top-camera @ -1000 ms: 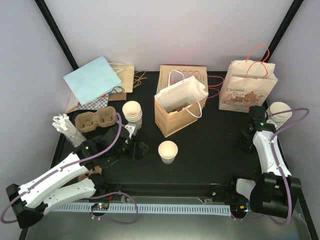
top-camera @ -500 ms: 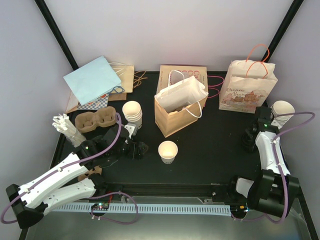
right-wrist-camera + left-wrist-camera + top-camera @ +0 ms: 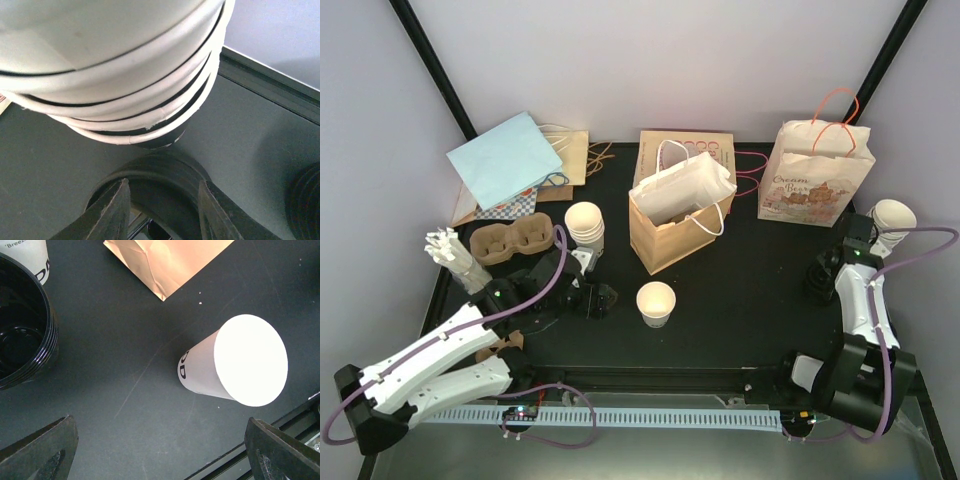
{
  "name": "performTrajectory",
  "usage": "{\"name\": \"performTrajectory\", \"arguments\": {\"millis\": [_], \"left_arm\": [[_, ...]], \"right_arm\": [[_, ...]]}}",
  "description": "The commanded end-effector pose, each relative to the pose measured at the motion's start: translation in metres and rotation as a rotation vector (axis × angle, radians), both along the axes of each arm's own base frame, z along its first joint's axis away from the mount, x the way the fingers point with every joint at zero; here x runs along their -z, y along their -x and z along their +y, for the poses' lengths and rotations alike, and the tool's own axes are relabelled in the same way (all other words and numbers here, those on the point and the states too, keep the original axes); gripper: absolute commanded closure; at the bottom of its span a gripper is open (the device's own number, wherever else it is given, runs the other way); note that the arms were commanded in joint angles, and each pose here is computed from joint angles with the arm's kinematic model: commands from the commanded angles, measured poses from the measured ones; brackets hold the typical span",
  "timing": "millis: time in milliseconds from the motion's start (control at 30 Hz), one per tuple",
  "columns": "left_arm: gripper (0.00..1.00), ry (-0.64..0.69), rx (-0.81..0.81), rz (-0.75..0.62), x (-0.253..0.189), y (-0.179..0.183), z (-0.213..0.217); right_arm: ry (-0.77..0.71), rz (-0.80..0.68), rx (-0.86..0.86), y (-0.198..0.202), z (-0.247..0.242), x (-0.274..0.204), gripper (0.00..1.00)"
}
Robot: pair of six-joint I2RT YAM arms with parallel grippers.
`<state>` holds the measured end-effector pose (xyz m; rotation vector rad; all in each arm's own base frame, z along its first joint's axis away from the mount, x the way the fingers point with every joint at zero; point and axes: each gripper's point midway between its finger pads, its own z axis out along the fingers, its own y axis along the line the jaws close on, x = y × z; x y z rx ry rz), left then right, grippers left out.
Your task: Pack the takeout coffee
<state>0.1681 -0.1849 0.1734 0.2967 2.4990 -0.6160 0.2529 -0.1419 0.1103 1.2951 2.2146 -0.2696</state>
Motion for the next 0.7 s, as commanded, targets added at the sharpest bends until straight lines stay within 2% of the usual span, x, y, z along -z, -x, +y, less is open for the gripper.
{"name": "performTrajectory", "arguments": {"millis": [0, 267, 667], "left_arm": [[0.06, 0.015, 0.015, -0.014, -0.012, -0.002, -0.004], [0.06, 0.015, 0.021, -0.017, -0.016, -0.003, -0.005], [0.06, 0.014, 0.018, -0.017, -0.018, 0.0, -0.001]], "right_arm": [[-0.093, 0.085, -0.047, 0.019, 0.018, 0.021, 0.59], [-0.064, 0.032, -0.051, 0.019, 0.017, -0.005, 0.48], [-0.062, -0.021, -0.062, 0.025, 0.023, -0.027, 0.47]]}}
